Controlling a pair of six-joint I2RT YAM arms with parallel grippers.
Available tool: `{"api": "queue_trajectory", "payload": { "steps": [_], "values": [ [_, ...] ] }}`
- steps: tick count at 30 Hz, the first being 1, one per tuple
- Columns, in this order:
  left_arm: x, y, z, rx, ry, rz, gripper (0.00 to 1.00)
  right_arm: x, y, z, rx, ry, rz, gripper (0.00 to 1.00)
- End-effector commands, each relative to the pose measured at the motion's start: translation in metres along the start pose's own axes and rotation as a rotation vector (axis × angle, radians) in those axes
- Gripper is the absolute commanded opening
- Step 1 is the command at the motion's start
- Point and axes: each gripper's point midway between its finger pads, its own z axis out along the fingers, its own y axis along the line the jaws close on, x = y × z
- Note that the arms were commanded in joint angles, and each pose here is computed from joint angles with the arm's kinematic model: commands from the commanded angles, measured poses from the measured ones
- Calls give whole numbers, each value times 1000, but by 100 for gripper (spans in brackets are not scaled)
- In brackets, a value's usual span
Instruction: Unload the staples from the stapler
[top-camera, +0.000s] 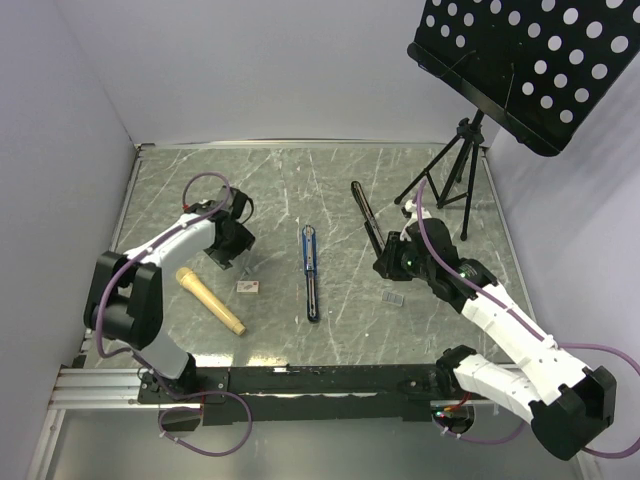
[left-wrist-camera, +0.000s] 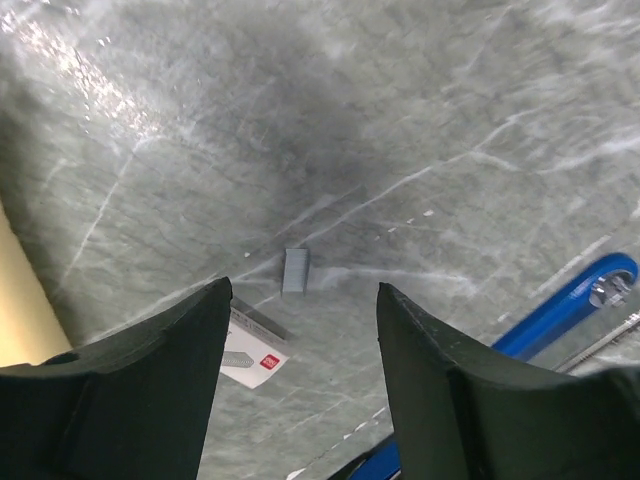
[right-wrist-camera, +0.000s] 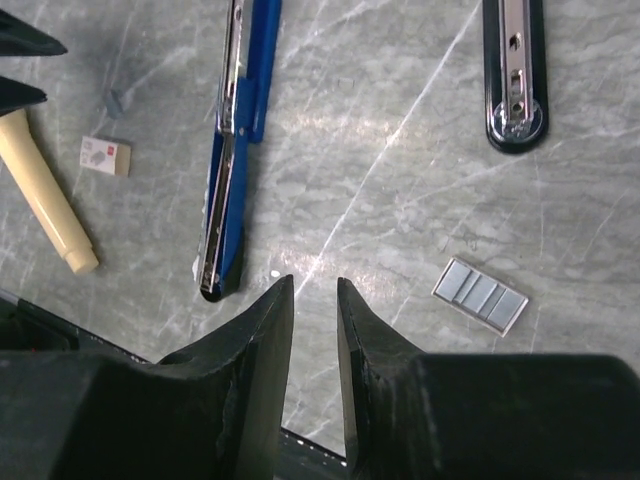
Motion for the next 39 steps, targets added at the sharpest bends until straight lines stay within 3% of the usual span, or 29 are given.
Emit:
{"api": "queue_trajectory", "payload": {
  "steps": [1,31,39],
  "values": [
    [7,-4,9,-34,4,-40,65,-2,3,-2,-33,-29,-25,32],
    [31,13,42,-160,14,-13,52,-1,1,-8,-33,-57,-20,32],
    [32,10,44,-190,9,13,41,-3,-1,-8,-27,-62,-27,32]
  ]
}}
